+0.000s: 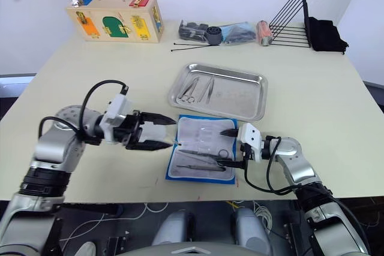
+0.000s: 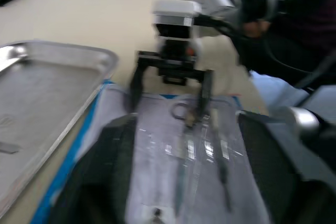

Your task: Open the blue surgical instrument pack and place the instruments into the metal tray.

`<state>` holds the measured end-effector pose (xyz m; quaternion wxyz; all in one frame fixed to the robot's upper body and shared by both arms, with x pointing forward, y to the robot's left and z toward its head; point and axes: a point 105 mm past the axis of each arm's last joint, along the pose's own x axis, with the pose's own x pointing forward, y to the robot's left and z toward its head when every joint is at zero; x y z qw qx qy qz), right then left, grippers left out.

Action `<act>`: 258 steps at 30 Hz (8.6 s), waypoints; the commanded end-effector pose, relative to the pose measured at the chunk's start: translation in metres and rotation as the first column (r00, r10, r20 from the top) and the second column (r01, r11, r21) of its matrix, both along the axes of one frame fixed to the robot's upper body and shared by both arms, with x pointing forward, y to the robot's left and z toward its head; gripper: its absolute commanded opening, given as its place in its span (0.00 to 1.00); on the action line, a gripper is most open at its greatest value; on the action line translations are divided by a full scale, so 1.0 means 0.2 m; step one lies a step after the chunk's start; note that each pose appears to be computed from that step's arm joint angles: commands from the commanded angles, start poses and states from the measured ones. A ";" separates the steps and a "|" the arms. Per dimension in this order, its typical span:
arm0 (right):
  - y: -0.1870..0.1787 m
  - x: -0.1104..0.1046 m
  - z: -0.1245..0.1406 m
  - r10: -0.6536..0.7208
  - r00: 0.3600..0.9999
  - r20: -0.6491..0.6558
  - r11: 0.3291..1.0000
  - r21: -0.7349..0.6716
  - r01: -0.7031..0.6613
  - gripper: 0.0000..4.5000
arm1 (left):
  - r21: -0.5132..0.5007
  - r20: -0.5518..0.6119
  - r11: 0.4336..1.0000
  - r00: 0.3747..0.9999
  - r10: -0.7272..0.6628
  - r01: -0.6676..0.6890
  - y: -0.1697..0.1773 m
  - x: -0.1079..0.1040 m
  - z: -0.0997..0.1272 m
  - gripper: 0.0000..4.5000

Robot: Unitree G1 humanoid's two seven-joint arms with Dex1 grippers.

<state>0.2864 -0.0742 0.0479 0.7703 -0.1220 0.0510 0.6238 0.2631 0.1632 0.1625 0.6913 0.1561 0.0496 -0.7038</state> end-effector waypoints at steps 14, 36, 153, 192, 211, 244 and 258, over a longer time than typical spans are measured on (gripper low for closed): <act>-0.13 -0.10 -0.26 -0.058 0.982 -0.179 0.989 -0.145 0.032 1.00 | -0.082 0.064 0.991 0.993 -0.104 0.109 0.08 -0.12 0.08 0.99; -0.14 -0.05 -0.05 -0.059 0.997 -0.050 0.998 -0.023 0.058 1.00 | -0.198 0.082 0.975 0.993 -0.085 0.100 0.00 -0.09 0.17 0.99; 0.04 -0.02 0.19 -0.067 0.991 0.117 0.958 -0.269 0.096 1.00 | 0.142 -0.099 0.983 0.990 -0.100 0.113 -0.10 -0.03 -0.63 0.99; 0.10 -0.06 0.22 0.033 0.995 0.095 0.938 -0.345 0.002 0.01 | 0.050 -0.141 0.997 0.988 -0.057 0.064 -0.17 -0.03 -0.68 1.00; 0.09 -0.08 0.31 0.071 0.990 0.118 0.890 -0.456 -0.009 0.01 | 0.040 -0.134 0.998 0.990 -0.048 0.054 -0.20 -0.02 -0.68 1.00; 0.07 -0.10 0.34 0.030 0.998 0.059 0.876 -0.483 0.002 0.01 | 0.191 -0.199 0.980 0.980 -0.012 0.051 -0.21 -0.02 -0.78 1.00; 0.03 -0.10 0.41 0.062 0.991 0.117 0.834 -0.551 0.013 0.01 | 0.187 -0.217 0.981 0.976 -0.007 0.049 -0.23 -0.04 -0.80 1.00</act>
